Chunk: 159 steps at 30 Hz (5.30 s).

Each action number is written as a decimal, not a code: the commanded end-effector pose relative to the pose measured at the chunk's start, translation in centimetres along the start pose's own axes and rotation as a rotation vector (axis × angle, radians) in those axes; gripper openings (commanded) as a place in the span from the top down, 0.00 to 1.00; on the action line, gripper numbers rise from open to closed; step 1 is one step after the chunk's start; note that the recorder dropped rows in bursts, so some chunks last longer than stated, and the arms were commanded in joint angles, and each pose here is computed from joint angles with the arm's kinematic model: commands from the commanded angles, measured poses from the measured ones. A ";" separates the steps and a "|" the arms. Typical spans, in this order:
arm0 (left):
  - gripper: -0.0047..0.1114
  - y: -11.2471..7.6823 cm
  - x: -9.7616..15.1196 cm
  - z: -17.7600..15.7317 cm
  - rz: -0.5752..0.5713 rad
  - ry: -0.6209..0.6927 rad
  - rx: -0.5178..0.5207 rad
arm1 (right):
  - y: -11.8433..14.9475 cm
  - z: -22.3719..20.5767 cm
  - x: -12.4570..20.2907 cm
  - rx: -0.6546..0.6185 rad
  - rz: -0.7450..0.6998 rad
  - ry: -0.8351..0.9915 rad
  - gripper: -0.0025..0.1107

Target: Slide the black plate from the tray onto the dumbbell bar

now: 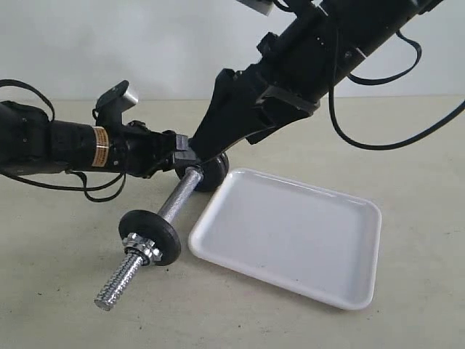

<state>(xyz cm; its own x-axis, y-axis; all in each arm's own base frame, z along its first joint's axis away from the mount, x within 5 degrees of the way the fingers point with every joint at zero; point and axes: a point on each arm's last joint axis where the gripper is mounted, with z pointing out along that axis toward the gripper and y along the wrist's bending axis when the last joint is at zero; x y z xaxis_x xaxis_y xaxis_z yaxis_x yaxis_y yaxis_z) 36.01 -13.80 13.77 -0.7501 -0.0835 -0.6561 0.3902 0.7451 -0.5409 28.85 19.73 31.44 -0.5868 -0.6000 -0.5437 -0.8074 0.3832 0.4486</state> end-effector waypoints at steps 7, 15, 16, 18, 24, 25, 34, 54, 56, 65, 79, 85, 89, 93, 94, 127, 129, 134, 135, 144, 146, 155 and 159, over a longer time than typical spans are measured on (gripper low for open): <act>0.55 -0.2 -3.3 -5.9 0.088 0.017 -0.052 | 0.0 -0.4 0.0 0.003 -0.028 -0.004 0.07; 0.55 -3.4 -6.1 -11.3 0.208 -0.103 0.008 | 0.0 -0.4 0.0 0.002 0.010 -0.006 0.07; 0.55 -4.1 -6.3 -12.0 0.259 -0.114 0.027 | 0.0 -0.4 0.0 0.000 0.011 -0.008 0.07; 0.55 -5.7 -6.6 -13.3 0.356 -0.134 0.074 | 0.1 -0.4 -0.1 -0.008 0.024 -0.016 0.07; 0.55 -11.8 -4.9 -17.8 0.544 -0.055 0.486 | 1.4 -0.8 -1.2 -0.126 0.057 -0.135 0.07; 0.55 -12.4 -4.8 -18.4 0.563 -0.054 0.522 | 1.8 -1.1 -1.4 -0.144 0.045 -0.162 0.07; 0.55 -16.0 -4.2 -23.1 0.640 -0.144 0.516 | 9.5 -9.1 -0.7 0.050 -0.465 -0.374 0.07; 0.55 -13.9 11.5 -34.0 0.758 -0.980 -0.348 | 10.2 -10.8 21.7 1.101 -0.348 -1.016 0.07; 0.55 -13.9 11.4 -34.3 0.661 -1.027 -0.304 | 10.5 -12.0 21.7 1.108 -0.249 -1.151 0.07; 0.55 -14.2 11.6 -34.0 0.544 -1.038 -0.177 | 10.5 -12.9 21.9 0.963 0.015 -1.379 0.07; 0.55 -14.2 11.6 -34.0 0.544 -1.038 -0.177 | 10.4 -12.7 21.8 0.664 0.322 -1.537 0.08; 0.55 -14.4 11.7 -34.0 0.559 -1.034 -0.152 | 10.5 -12.5 21.7 0.588 0.368 -1.542 0.67; 0.57 -14.4 11.7 -34.0 0.557 -1.035 -0.156 | 10.5 -12.5 21.7 0.596 0.357 -1.545 0.96; 0.86 -14.4 11.7 -34.0 0.560 -1.033 -0.158 | 10.5 -12.5 21.7 0.594 0.357 -1.542 0.97; 0.92 -14.4 11.7 -33.9 0.572 -1.030 -0.163 | 10.5 -12.5 21.7 0.594 0.357 -1.542 0.97; 0.92 -5.3 16.8 -29.5 0.398 -0.853 -0.654 | 10.5 -12.6 21.7 0.599 0.357 -1.550 0.97; 0.92 -5.7 16.7 -29.4 0.420 -0.856 -0.612 | 10.5 -12.6 21.7 0.599 0.357 -1.550 0.97; 0.92 -6.0 16.6 -29.3 0.423 -0.862 -0.582 | 10.5 -12.6 21.7 0.599 0.357 -1.550 0.97; 0.92 -6.0 16.6 -29.3 0.433 -0.858 -0.586 | 10.5 -12.6 21.7 0.599 0.357 -1.550 0.97; 0.92 -6.2 16.5 -29.3 0.559 -0.850 -0.622 | 10.5 -12.7 21.7 0.604 0.358 -1.558 0.97; 0.92 -5.9 16.7 -29.1 0.544 -0.820 -0.637 | 10.5 -12.7 21.7 0.604 0.358 -1.558 0.97; 0.92 -4.6 18.6 -27.8 0.383 -0.563 -0.632 | 10.5 -12.7 21.7 0.604 0.358 -1.558 0.97; 0.92 -5.2 18.6 -27.4 0.536 -0.521 -0.594 | 10.5 -12.7 21.7 0.604 0.358 -1.558 0.97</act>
<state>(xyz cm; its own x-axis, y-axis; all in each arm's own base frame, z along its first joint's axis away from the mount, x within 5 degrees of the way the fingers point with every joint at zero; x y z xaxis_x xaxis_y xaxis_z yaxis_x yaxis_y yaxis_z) 5.46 -0.62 18.70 -0.1900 0.1128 -0.9753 0.1090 0.9897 0.0932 8.45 1.87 33.12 0.0567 0.6305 -0.7741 -0.3181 0.7464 0.5846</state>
